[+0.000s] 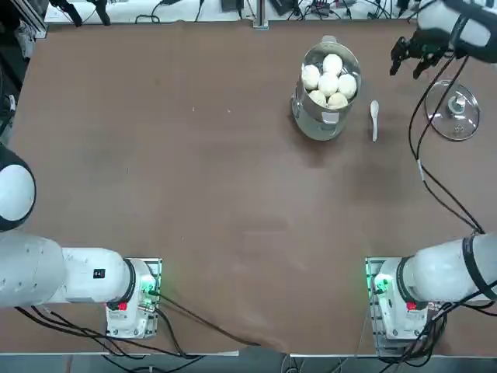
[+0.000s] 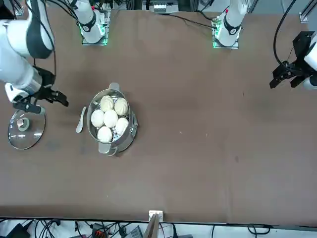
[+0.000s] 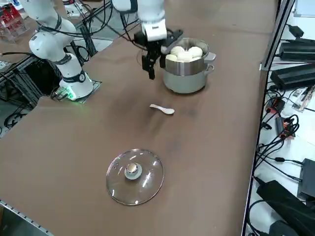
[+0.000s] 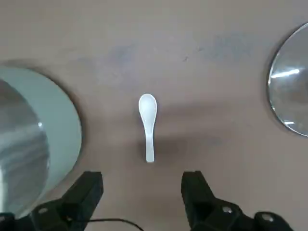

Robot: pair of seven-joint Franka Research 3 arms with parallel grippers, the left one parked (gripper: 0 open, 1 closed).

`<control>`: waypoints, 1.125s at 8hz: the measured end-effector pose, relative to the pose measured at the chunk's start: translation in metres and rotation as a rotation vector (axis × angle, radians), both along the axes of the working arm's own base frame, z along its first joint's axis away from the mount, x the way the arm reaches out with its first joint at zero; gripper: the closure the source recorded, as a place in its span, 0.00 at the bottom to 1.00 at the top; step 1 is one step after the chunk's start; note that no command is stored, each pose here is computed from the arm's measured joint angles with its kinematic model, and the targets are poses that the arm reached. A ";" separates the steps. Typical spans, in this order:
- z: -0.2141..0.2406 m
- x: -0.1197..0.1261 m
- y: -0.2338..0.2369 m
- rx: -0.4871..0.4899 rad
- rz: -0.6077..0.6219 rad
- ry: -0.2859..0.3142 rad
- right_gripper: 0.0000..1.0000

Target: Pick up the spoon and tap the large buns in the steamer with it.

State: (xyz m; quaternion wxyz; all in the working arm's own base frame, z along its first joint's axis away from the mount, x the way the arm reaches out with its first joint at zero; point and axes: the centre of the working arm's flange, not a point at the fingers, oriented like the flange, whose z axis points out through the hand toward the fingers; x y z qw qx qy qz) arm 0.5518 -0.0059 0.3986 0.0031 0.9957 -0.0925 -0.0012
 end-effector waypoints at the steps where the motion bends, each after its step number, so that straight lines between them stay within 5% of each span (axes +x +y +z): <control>1: -0.029 -0.003 0.000 -0.001 -0.005 -0.021 0.00; 9: -0.152 -0.002 0.006 0.019 -0.028 0.060 0.15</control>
